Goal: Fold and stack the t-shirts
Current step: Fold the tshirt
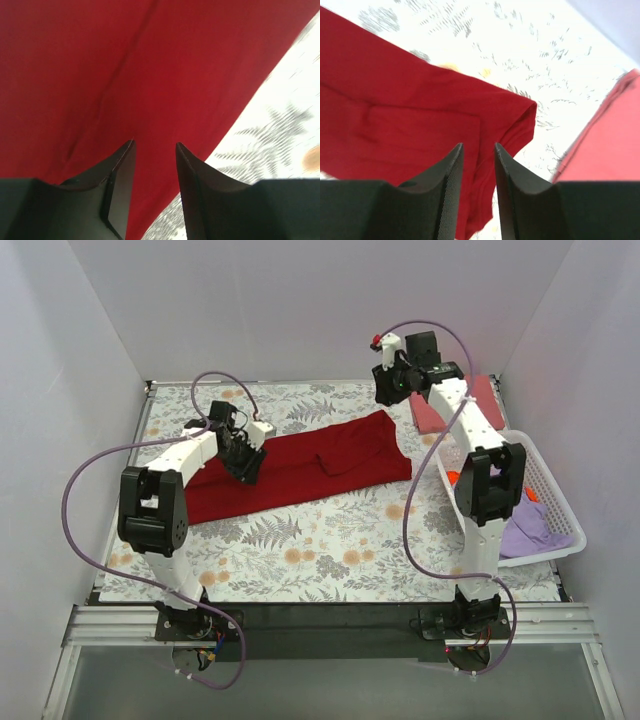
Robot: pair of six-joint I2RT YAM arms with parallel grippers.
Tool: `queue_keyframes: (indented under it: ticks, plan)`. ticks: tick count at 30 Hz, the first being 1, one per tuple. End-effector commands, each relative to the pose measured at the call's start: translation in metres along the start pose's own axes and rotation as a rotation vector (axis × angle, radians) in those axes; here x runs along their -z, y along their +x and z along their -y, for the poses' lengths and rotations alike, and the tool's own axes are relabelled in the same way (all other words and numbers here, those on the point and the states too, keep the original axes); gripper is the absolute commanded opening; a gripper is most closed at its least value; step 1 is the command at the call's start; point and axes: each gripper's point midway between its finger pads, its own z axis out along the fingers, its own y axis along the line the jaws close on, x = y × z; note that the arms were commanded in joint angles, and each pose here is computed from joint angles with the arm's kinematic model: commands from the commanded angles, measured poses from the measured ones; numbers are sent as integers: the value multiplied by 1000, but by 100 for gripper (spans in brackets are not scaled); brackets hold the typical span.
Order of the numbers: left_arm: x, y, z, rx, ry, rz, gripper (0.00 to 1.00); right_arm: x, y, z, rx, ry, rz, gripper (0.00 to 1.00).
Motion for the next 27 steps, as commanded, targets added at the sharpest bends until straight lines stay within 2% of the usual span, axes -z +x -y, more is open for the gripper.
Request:
queue_keyframes:
  ticks: [1,6,9,15,18,21,22,24,27]
  plan:
    - [3,48,-20,-183,-99,-206,36,46,-34,-21,2,-42,107,38]
    - [-13,80,-21,-224,-126,-314,34,62,-5,-42,-48,-104,26,38]
    - [-19,100,-8,-282,-118,-388,34,69,13,-53,-68,-132,-31,37]
    - [-31,126,81,-401,40,-477,32,86,53,-64,-109,-166,-168,25]
    - [-32,127,125,-362,134,-483,31,97,71,-60,-151,-186,-207,23]
    - [-34,111,189,-391,260,-447,31,110,86,-43,-181,-156,-232,20]
    - [-33,93,206,-402,300,-404,31,111,92,-40,-190,-145,-246,19]
    - [-26,76,243,-360,418,-354,32,110,100,-37,-190,-138,-262,15]
    - [-17,31,252,-330,448,-253,33,100,111,-45,-236,-168,-297,7]
